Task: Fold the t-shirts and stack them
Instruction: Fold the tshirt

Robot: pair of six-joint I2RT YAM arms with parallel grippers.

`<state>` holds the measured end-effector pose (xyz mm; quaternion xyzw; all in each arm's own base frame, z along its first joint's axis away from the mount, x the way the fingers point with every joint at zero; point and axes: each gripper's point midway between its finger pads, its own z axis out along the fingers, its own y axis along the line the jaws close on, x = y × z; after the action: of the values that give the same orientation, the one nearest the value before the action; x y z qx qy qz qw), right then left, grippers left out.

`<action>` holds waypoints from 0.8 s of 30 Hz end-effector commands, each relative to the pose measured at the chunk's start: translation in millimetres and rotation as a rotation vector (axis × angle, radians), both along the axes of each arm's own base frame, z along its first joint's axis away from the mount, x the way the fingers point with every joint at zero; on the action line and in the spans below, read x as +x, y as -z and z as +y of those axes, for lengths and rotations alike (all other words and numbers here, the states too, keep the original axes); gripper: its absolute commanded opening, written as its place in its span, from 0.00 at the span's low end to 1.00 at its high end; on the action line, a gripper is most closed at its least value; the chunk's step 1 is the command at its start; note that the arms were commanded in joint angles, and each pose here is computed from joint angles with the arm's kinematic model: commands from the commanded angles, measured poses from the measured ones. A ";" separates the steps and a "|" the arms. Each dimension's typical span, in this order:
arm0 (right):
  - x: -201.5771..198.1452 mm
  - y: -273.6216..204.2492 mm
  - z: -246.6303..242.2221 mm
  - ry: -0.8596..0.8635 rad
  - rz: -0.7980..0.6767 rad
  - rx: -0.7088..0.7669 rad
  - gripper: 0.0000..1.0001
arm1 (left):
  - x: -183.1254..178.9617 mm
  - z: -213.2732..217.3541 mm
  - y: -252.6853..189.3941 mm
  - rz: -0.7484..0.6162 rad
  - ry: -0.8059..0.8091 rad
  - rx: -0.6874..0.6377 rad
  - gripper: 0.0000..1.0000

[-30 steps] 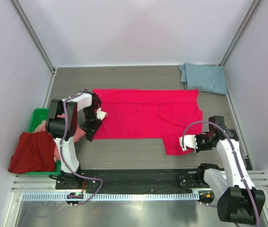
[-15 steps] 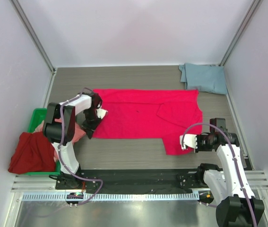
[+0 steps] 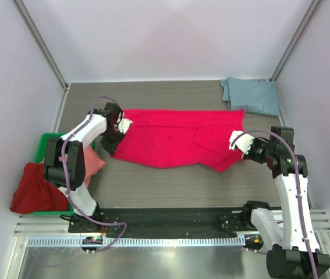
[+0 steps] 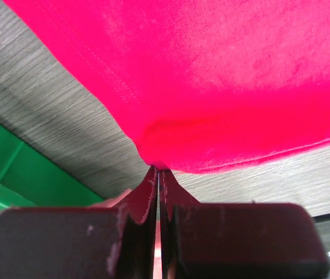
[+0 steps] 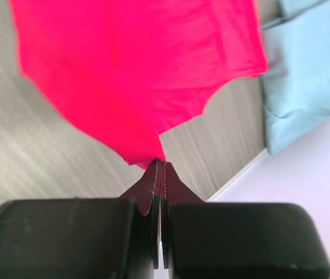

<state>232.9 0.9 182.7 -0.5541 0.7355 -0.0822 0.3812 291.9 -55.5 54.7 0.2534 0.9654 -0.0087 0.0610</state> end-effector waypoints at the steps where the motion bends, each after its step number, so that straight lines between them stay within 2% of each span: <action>1: 24.2 -37.6 0.9 0.086 -0.105 0.088 0.01 | 13.2 -2.7 -27.3 -0.077 0.033 -0.011 0.00; 8: 52.9 -51.9 -6.1 0.171 -0.158 0.138 0.01 | 26.7 -6.2 -46.4 -0.112 0.057 -0.022 0.00; 12: 77.5 -52.7 -10.9 0.234 -0.155 0.184 0.01 | 47.6 -10.9 -58.1 -0.144 0.061 -0.029 0.00; 24: 165.0 -45.2 -25.8 0.335 -0.191 0.233 0.01 | 103.9 -17.5 -34.8 -0.121 0.041 -0.029 0.00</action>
<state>363.1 -19.9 194.5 -0.3933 0.8046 -0.0786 0.4379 380.6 -73.4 86.2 0.2734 0.9551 -0.0069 0.1139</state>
